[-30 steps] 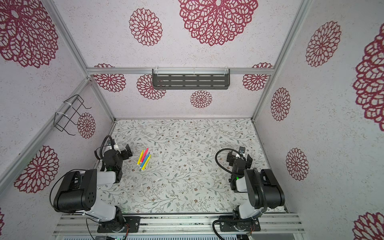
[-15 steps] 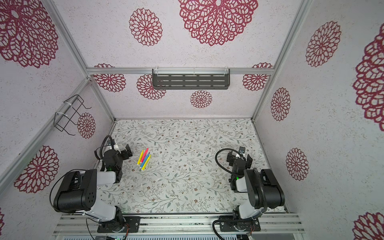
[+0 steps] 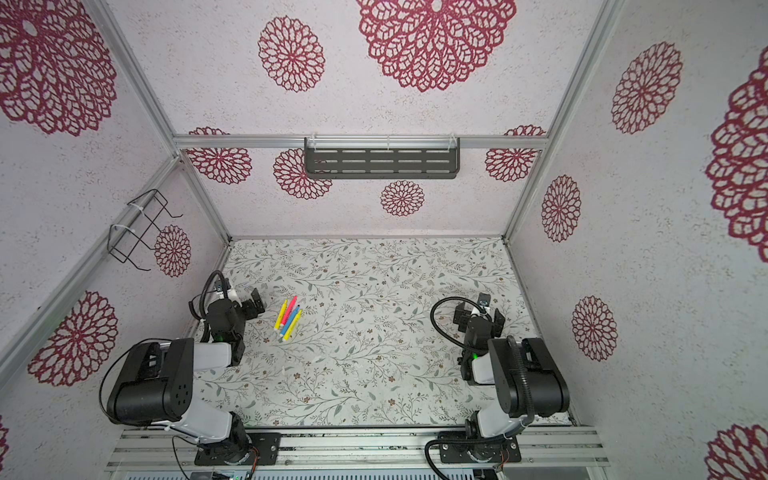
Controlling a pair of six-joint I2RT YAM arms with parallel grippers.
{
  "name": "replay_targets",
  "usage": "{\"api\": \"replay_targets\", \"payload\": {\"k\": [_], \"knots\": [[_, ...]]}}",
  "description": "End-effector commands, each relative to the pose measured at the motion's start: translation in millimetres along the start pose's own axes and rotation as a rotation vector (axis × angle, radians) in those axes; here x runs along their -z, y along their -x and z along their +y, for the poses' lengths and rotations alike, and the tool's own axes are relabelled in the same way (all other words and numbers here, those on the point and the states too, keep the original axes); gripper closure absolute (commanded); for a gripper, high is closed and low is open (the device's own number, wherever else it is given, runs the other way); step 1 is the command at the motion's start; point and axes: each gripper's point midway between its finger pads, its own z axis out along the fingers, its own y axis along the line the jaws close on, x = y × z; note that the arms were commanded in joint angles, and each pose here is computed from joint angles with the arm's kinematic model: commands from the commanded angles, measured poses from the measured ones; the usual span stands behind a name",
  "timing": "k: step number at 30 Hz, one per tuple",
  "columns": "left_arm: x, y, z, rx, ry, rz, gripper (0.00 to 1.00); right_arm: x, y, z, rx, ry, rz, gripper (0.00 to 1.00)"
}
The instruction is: Insert the pens into the pen caps
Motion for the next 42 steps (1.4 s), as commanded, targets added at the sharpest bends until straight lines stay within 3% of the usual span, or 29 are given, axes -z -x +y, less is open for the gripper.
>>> {"api": "replay_targets", "payload": {"k": [1,27,30,32,34,39,42], "knots": [[3,7,-1,-0.013,-0.001,-0.025,0.01,1,17,3,-0.033,0.012,-0.056,0.01],[1,7,0,0.001,-0.015,-0.017,0.01,1,17,3,-0.035,0.012,-0.053,0.01],[10,15,12,0.013,0.081,-0.062,0.01,3,19,2,-0.035,0.012,-0.066,0.01],[24,29,15,0.011,0.14,-0.098,0.01,20,33,3,-0.026,0.028,-0.122,0.01],[33,34,15,0.026,0.194,-0.053,0.01,36,50,3,-0.018,0.026,-0.161,0.01],[55,56,12,0.066,0.274,-0.047,0.01,51,88,15,-0.061,0.117,-0.095,0.01],[67,72,6,0.193,0.266,-0.014,0.01,63,99,25,-0.115,0.199,-0.067,0.01]]}}
